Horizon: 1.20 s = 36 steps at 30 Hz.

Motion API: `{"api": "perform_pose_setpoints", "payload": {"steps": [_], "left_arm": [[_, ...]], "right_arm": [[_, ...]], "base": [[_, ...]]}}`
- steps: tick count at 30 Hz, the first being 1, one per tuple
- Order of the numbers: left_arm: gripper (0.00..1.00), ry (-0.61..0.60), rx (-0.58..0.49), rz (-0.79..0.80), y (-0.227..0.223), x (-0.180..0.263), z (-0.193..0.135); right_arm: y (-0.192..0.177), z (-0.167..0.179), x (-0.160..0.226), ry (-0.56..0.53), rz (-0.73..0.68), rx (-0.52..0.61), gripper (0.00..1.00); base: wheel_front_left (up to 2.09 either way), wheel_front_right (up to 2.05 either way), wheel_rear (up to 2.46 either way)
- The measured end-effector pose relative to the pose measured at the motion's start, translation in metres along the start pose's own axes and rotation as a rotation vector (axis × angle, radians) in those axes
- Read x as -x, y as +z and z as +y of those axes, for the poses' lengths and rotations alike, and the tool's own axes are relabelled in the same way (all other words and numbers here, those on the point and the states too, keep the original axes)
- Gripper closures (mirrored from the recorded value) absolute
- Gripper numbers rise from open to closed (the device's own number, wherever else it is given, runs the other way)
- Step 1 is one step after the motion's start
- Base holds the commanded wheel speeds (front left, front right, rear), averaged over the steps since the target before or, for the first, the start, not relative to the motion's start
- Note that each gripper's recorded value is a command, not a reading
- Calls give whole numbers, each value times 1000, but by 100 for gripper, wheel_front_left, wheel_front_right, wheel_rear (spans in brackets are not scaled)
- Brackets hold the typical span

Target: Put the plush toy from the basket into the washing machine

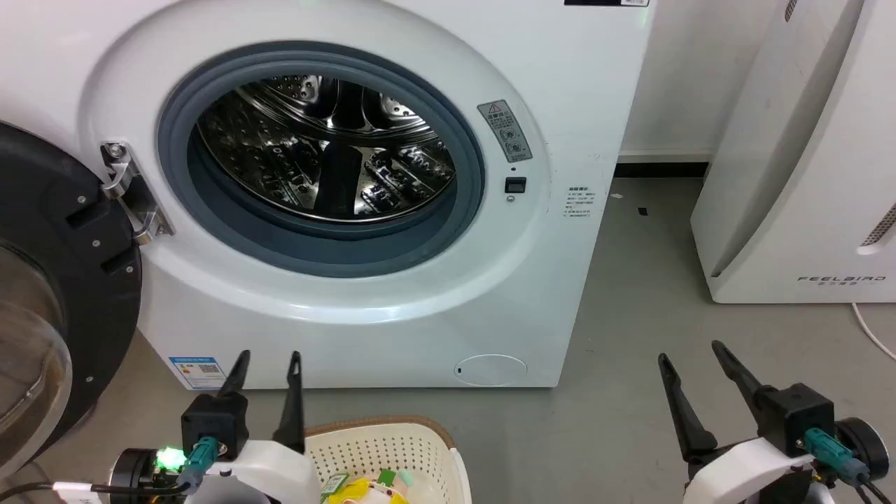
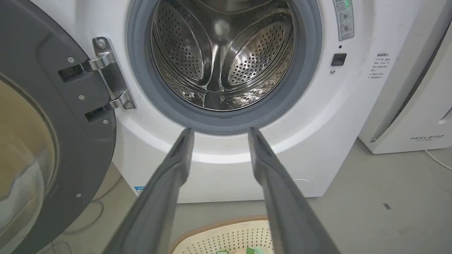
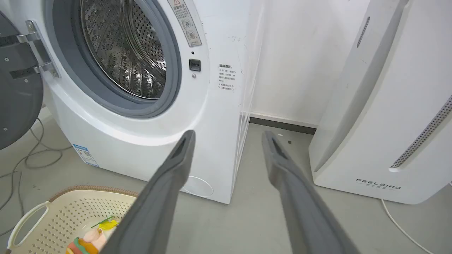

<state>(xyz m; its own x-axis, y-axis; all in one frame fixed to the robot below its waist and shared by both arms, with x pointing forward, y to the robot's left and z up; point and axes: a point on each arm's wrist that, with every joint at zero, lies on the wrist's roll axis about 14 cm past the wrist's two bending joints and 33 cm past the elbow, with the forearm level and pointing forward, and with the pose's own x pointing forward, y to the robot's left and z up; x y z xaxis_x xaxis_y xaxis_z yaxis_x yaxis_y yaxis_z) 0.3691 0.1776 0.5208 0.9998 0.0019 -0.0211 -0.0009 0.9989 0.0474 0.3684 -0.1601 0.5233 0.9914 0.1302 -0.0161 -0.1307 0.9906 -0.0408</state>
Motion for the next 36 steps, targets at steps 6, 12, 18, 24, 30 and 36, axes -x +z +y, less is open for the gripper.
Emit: {"api": "perform_pose_setpoints", "payload": {"steps": [6,12,18,24,30,36], "left_arm": [[0,-4,0,-3,-1,0,-2],[0,-10,8,-1,-3,-1,-4],[0,-13,10,15,-11,-2,-6],[0,-23,18,47,-24,-5,-10],[0,-38,26,77,-35,-13,-15],[0,-57,26,130,-55,-20,-21]], "right_arm": [[0,-1,0,-2,-5,-2,0],[2,-3,-1,-7,-18,-5,0],[1,-4,-2,-12,-23,-6,0],[-3,-7,-4,-19,-17,-9,0],[-9,-10,-7,-25,-6,-8,0],[-16,-13,-11,-34,6,-6,0]], "base": [[0,0,0],[0,0,0],[0,0,0],[0,0,0],[0,0,0],[0,0,0]]}}
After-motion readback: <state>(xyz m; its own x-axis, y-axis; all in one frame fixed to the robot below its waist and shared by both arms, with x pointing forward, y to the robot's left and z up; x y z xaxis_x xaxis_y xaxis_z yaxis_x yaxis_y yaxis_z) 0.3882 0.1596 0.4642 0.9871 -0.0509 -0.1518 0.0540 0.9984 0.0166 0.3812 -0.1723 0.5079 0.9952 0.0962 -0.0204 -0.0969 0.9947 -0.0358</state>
